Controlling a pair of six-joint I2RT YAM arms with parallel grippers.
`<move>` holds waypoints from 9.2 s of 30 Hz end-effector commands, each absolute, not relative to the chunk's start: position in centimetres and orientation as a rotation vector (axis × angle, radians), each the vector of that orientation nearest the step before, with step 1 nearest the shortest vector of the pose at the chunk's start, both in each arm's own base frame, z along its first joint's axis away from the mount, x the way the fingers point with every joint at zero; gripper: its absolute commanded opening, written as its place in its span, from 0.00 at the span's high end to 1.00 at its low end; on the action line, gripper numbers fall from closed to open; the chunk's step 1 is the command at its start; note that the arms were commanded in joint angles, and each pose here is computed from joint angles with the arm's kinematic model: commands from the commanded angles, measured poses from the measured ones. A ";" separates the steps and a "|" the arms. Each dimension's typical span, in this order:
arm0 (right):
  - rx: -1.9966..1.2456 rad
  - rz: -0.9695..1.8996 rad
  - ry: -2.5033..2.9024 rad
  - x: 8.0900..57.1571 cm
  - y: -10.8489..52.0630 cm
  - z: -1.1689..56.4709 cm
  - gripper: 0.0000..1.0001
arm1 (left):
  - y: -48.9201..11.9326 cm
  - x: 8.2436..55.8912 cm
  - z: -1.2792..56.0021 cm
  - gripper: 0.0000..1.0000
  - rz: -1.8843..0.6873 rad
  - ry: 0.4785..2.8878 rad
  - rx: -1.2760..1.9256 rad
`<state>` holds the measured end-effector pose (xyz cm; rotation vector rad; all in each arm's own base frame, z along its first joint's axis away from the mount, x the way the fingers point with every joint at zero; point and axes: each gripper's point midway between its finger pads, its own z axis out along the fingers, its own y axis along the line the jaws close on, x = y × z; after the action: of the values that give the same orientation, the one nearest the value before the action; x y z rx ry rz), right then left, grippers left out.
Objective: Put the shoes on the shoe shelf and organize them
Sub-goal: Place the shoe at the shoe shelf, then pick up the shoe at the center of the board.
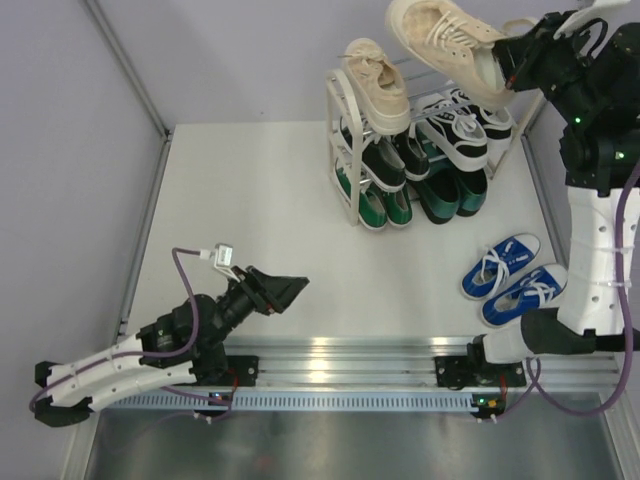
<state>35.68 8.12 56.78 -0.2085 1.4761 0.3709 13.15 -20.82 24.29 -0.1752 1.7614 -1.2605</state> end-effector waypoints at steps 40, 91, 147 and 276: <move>0.281 0.834 1.523 47.3 12.5 50.2 0.94 | -19.6 13.0 22.9 0.11 -1.282 1.746 -0.231; -0.464 0.419 1.666 43.8 14.8 42.4 0.36 | -19.5 12.4 22.8 0.11 -1.321 1.730 -0.201; -0.655 -0.145 2.219 21.9 -5.6 22.0 0.01 | -22.3 12.9 19.0 0.02 -1.206 1.817 -0.044; -0.396 0.090 2.197 22.3 -4.5 16.6 0.01 | -53.2 18.4 3.1 0.82 -0.734 2.103 0.962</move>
<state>22.02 -4.91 15.59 -0.3604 2.2433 0.0674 18.31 -55.00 6.83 0.8730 2.0341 -0.8836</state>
